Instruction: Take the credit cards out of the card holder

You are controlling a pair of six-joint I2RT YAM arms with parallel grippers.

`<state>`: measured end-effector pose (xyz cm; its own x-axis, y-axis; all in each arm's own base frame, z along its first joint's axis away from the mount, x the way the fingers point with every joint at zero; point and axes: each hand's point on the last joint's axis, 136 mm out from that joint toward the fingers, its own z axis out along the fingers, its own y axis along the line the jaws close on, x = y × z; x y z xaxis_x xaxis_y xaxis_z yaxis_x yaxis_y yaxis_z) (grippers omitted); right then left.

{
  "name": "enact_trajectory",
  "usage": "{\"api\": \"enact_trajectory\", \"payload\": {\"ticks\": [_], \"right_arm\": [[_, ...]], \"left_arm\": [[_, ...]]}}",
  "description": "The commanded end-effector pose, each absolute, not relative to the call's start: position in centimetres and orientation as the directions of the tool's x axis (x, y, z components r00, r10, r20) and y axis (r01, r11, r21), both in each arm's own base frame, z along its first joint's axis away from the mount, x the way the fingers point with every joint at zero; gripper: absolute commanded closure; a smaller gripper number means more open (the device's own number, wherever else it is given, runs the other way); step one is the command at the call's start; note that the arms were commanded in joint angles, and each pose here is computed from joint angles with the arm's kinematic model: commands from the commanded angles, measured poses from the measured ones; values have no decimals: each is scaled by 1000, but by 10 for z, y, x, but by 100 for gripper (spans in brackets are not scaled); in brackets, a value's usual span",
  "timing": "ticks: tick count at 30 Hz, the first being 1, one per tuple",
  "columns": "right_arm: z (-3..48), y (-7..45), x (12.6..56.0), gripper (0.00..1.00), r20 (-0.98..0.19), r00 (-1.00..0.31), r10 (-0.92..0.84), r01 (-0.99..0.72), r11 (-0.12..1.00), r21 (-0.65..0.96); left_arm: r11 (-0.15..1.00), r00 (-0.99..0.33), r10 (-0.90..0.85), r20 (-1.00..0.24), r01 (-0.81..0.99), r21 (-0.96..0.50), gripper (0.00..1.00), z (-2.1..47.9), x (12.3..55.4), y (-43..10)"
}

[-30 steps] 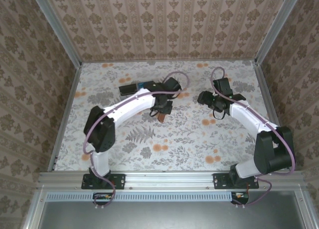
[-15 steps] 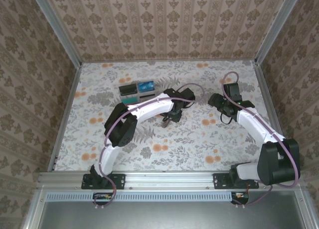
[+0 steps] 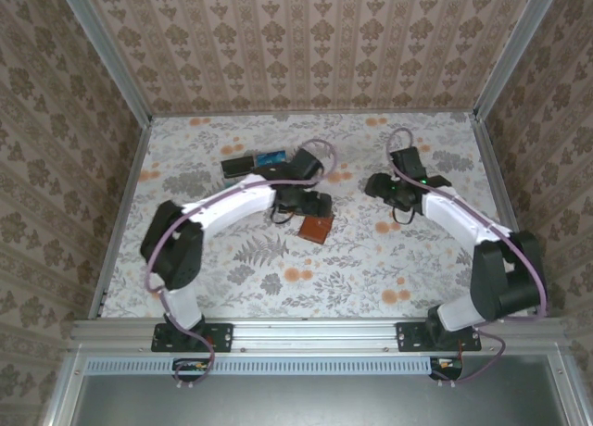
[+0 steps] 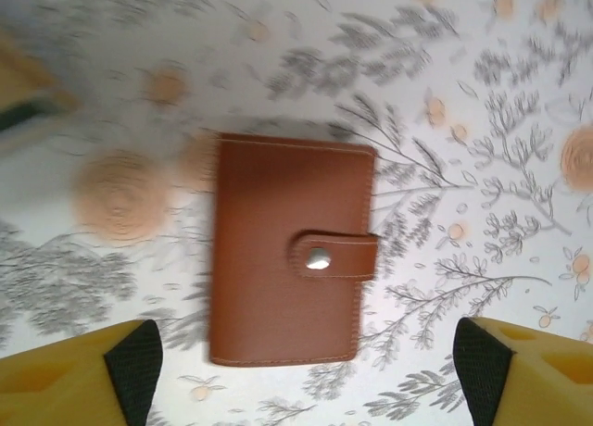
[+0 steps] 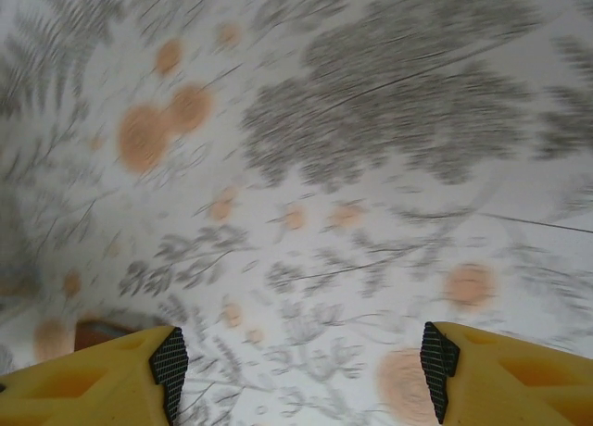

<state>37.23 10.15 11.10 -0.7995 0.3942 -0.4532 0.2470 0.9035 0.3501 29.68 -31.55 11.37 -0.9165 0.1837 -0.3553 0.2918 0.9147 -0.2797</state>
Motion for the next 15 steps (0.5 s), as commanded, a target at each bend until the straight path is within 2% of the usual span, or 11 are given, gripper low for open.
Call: {"api": "enact_trajectory", "payload": {"ticks": [1,7,11,15], "right_arm": [[103,147,370,30,-402,-876,266,126,931,342],[79,213,353,33,-292,-940,175,57,927,371],[65,241,344,36,-234,-961,149,50,923,381],[49,250,343,40,-209,-972,110,38,946,321]], "left_arm": [[913,-936,42,-349,178,-367,10,115,305,-291],[922,-941,-38,-335,96,-374,0,108,301,-247],[917,-943,-69,-326,69,-394,0,105,300,-234],[915,-949,-95,-302,36,-401,0,100,298,-228]]}}
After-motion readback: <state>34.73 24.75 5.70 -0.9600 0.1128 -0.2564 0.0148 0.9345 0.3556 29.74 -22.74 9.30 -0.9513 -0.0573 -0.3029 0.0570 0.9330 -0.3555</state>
